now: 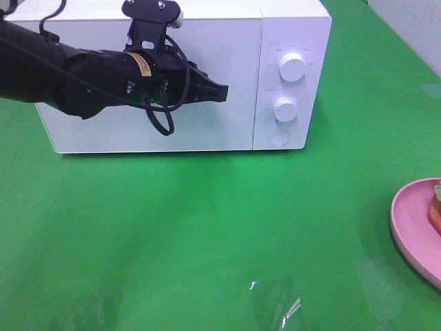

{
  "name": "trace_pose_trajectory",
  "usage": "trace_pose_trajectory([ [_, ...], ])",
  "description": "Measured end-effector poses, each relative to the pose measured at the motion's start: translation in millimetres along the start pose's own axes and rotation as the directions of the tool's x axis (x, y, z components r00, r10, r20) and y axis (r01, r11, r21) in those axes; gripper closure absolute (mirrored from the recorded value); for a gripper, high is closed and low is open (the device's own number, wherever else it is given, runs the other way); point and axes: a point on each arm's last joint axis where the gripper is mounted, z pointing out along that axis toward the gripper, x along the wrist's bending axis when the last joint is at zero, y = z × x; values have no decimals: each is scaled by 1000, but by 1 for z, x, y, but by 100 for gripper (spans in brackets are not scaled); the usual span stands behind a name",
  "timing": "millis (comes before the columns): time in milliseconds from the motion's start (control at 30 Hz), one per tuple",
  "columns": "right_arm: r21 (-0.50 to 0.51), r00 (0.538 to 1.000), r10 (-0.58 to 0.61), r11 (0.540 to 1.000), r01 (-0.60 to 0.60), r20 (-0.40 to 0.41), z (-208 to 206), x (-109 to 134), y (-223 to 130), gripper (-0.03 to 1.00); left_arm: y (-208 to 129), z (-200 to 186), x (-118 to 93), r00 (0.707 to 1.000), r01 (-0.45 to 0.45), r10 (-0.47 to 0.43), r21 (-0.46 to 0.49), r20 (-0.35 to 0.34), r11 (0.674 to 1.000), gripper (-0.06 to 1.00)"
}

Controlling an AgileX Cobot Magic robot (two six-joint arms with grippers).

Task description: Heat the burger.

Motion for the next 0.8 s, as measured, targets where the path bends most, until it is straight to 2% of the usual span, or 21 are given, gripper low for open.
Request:
trace_pose_trajectory([
  [67,0,1000,0,1000,0,0,0,0,0,24,2,-12,-15,1000,-19,17,78,24,997,57],
  [100,0,1000,0,1000,0,0,0,0,0,24,2,-12,-15,1000,-19,17,78,24,997,57],
  [133,0,1000,0,1000,0,0,0,0,0,24,1,-19,-23,999,-32,27,140,35,990,30],
  [167,0,1000,0,1000,0,0,0,0,0,24,1,-19,-23,999,-32,27,140,35,990,30],
  [200,0,1000,0,1000,0,0,0,0,0,24,-2,-27,-31,998,-45,36,223,44,974,8],
  [233,0,1000,0,1000,0,0,0,0,0,24,-2,-27,-31,998,-45,36,223,44,974,8],
  [267,0,1000,0,1000,0,0,0,0,0,24,-4,-36,-37,998,-58,45,298,50,953,1],
  [300,0,1000,0,1000,0,0,0,0,0,24,-7,-45,-41,997,-66,49,370,54,927,-2],
  [400,0,1000,0,1000,0,0,0,0,0,24,-7,-50,-42,997,-69,52,406,53,911,-3],
  [433,0,1000,0,1000,0,0,0,0,0,24,-10,-60,-43,998,-65,47,478,49,876,-4],
  [467,0,1000,0,1000,0,0,0,0,0,24,-10,-60,-43,998,-65,47,478,49,876,-4],
  [500,0,1000,0,1000,0,0,0,0,0,24,-10,-70,-42,998,-59,42,538,43,841,-4],
  [533,0,1000,0,1000,0,0,0,0,0,24,-10,-70,-42,998,-59,42,538,43,841,-4],
  [600,0,1000,0,1000,0,0,0,0,0,24,-12,-93,-40,999,-54,46,660,30,750,-4],
  [633,0,1000,0,1000,0,0,0,0,0,24,-12,-93,-40,999,-54,46,660,30,750,-4],
  [667,0,1000,0,1000,0,0,0,0,0,24,-12,-98,-40,998,-54,48,685,27,726,-4],
  [700,0,1000,0,1000,0,0,0,0,0,24,-12,-98,-40,998,-54,48,685,27,726,-4],
  [733,0,1000,0,1000,0,0,0,0,0,24,-11,-108,-39,998,-56,56,719,23,693,-4],
  [767,0,1000,0,1000,0,0,0,0,0,24,-11,-108,-39,998,-56,56,719,23,693,-4],
  [800,0,1000,0,1000,0,0,0,0,0,24,-9,-116,-37,998,-55,61,735,18,676,-4],
])
